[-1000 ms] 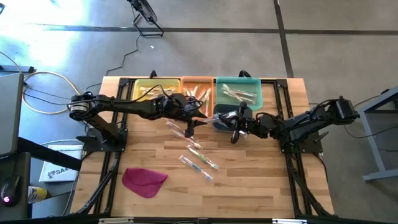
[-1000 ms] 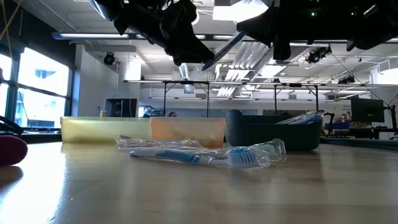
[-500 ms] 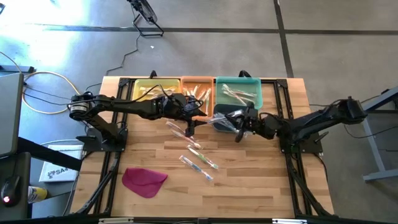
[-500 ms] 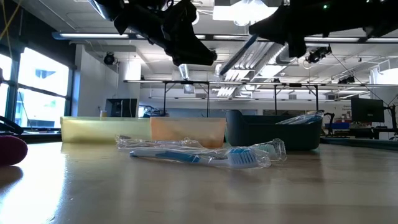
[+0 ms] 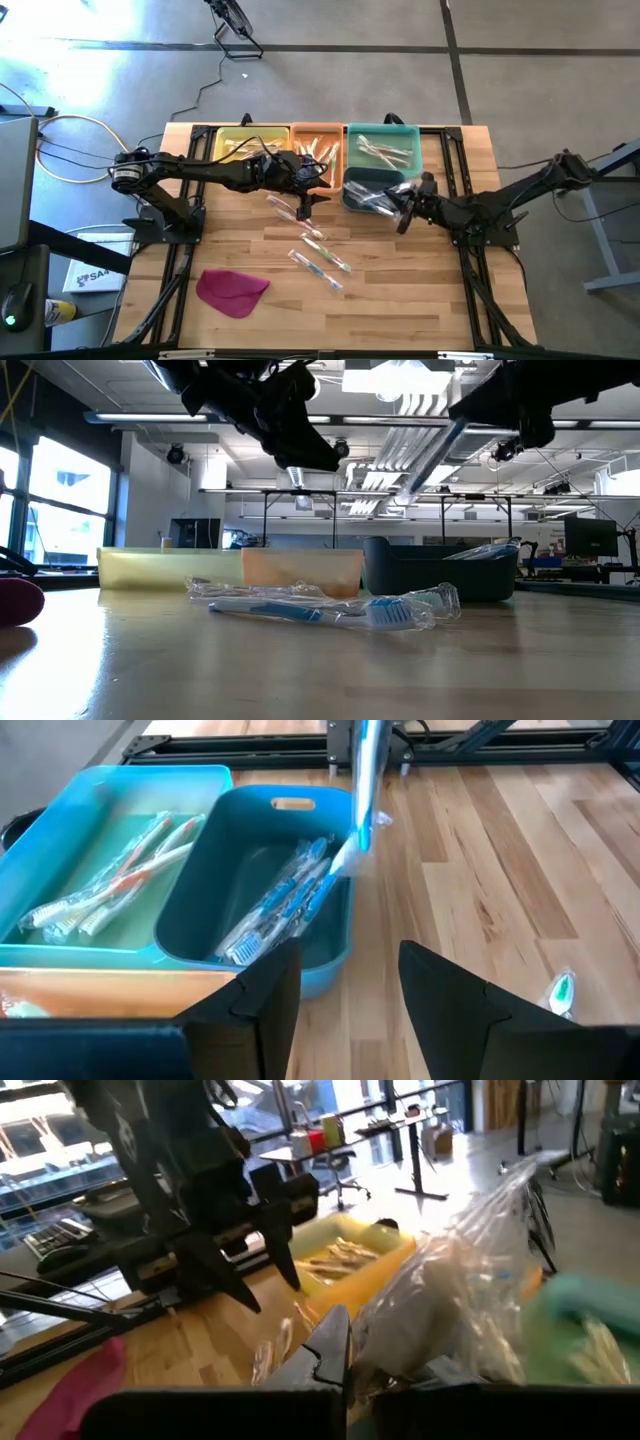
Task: Pick & Place Toothbrushes
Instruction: Put the blue toothbrush into the dark blue bin
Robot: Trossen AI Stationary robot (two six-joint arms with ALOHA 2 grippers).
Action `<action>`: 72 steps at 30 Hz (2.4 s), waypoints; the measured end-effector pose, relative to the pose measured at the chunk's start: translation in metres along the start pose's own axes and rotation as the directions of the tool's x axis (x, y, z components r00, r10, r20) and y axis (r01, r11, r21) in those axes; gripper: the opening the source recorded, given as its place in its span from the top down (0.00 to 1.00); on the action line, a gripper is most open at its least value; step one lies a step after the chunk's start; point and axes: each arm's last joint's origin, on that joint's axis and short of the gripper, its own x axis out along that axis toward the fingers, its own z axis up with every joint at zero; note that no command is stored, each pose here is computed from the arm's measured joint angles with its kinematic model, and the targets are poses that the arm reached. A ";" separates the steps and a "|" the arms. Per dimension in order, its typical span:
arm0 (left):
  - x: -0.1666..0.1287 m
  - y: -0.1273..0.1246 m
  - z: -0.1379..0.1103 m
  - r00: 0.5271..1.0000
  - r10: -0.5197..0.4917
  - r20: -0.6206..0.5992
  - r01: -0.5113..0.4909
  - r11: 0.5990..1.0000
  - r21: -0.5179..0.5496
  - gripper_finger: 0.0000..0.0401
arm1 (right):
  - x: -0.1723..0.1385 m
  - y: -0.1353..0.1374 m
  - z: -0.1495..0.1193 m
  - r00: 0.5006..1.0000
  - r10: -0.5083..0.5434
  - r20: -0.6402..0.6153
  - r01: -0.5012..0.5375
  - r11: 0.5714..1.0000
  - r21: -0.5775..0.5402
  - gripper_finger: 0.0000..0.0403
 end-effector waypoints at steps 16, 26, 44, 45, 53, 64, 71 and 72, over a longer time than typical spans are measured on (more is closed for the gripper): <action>0.000 0.000 0.000 1.000 0.000 -0.001 0.000 1.000 -0.001 0.59 | 0.029 -0.014 -0.031 0.972 -0.211 -0.109 0.221 0.970 0.099 0.98; 0.000 0.000 0.000 1.000 -0.001 -0.001 0.001 1.000 -0.004 0.59 | 0.066 -0.026 -0.041 0.972 -0.181 -0.149 0.212 0.951 0.225 0.98; 0.000 0.000 -0.001 1.000 0.018 -0.012 -0.019 1.000 -0.005 0.59 | 0.083 -0.044 -0.052 0.953 -0.168 -0.253 0.211 0.965 0.154 0.71; 0.000 0.000 -0.001 1.000 0.019 -0.012 -0.019 1.000 -0.005 0.59 | 0.083 -0.044 -0.052 0.953 -0.168 -0.253 0.206 0.970 0.131 0.69; 0.000 0.000 -0.002 1.000 0.021 -0.019 -0.021 1.000 -0.006 0.59 | 0.081 -0.048 -0.054 0.931 -0.280 -0.233 0.291 0.957 0.015 0.66; 0.000 0.001 -0.005 0.998 0.043 -0.048 -0.043 0.999 -0.003 0.59 | 0.078 -0.047 -0.049 0.934 -0.294 -0.203 0.276 0.954 -0.115 0.68; 0.000 0.002 -0.007 0.993 0.087 -0.080 -0.087 0.996 0.001 0.59 | 0.067 -0.042 -0.040 0.946 -0.263 -0.188 0.220 0.950 -0.221 0.68; 0.000 0.002 -0.007 0.993 0.087 -0.079 -0.087 0.996 0.002 0.59 | 0.066 -0.042 -0.038 0.949 -0.257 -0.184 0.213 0.950 -0.227 0.68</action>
